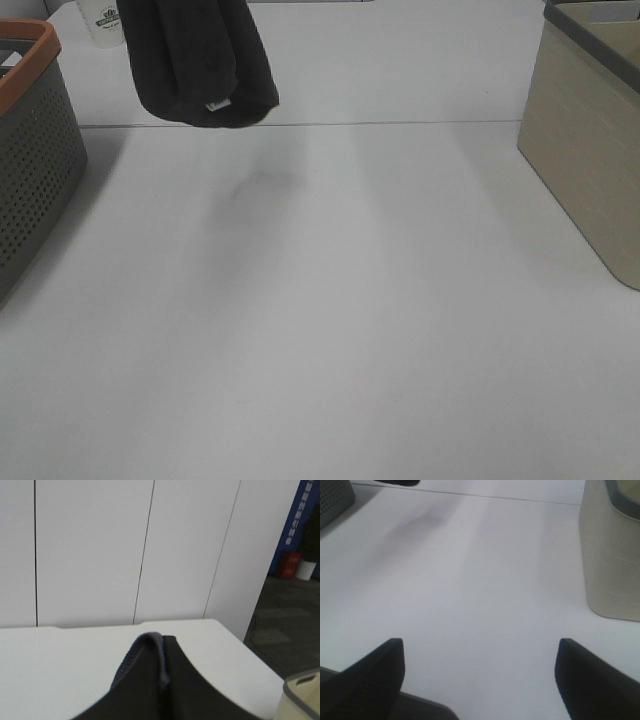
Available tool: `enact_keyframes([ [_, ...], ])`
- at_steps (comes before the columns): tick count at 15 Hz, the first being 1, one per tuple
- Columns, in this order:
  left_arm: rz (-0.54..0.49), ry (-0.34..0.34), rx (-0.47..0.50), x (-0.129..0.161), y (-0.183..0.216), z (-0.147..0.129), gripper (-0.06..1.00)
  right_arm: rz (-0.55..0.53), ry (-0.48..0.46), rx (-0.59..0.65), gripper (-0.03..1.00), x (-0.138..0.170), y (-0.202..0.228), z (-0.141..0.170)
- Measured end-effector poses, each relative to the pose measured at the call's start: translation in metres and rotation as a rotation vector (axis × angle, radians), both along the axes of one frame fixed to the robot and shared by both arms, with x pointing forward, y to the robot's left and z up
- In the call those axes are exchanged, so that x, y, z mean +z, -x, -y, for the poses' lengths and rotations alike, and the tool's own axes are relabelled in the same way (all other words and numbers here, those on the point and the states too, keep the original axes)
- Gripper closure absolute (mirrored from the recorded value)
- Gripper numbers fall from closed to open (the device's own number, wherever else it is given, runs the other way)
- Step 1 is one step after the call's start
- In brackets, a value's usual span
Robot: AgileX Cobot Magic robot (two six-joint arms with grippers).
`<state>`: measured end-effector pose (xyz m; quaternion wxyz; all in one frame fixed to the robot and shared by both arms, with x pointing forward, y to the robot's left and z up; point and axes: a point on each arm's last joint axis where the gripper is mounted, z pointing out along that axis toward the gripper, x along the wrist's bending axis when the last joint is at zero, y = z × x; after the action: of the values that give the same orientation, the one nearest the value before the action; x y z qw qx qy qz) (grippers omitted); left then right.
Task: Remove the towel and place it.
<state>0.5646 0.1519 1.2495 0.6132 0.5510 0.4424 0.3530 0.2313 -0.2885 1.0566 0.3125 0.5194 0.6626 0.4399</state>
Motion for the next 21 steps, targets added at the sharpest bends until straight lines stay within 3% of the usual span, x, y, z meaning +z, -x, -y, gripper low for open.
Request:
enact_keyframes([
  [2,-0.080,-0.103,-0.040,-0.013,0.003,0.014,0.94,0.082,-0.036,0.030,0.18,0.010,-0.003,-0.004],
  [4,-0.138,-0.155,-0.104,-0.024,0.004,0.024,0.94,0.134,-0.038,0.052,0.20,0.019,-0.013,-0.007],
  [7,-0.167,-0.253,-0.240,-0.046,0.006,0.035,0.94,0.205,0.048,0.108,0.20,0.032,-0.047,-0.014],
  [9,-0.196,-0.261,-0.325,-0.065,0.009,0.043,0.94,0.220,0.063,0.161,0.20,0.037,-0.079,-0.023],
  [12,-0.218,-0.242,-0.370,-0.074,0.011,0.046,0.94,0.147,0.047,0.291,0.21,0.029,-0.116,-0.039],
  [17,-0.185,-0.222,-0.344,-0.071,0.009,0.045,0.94,0.114,0.046,0.473,0.27,0.005,-0.168,-0.060],
  [21,-0.149,-0.192,-0.305,-0.067,0.006,0.043,0.94,0.063,-0.017,0.521,0.27,-0.018,-0.198,-0.071],
])
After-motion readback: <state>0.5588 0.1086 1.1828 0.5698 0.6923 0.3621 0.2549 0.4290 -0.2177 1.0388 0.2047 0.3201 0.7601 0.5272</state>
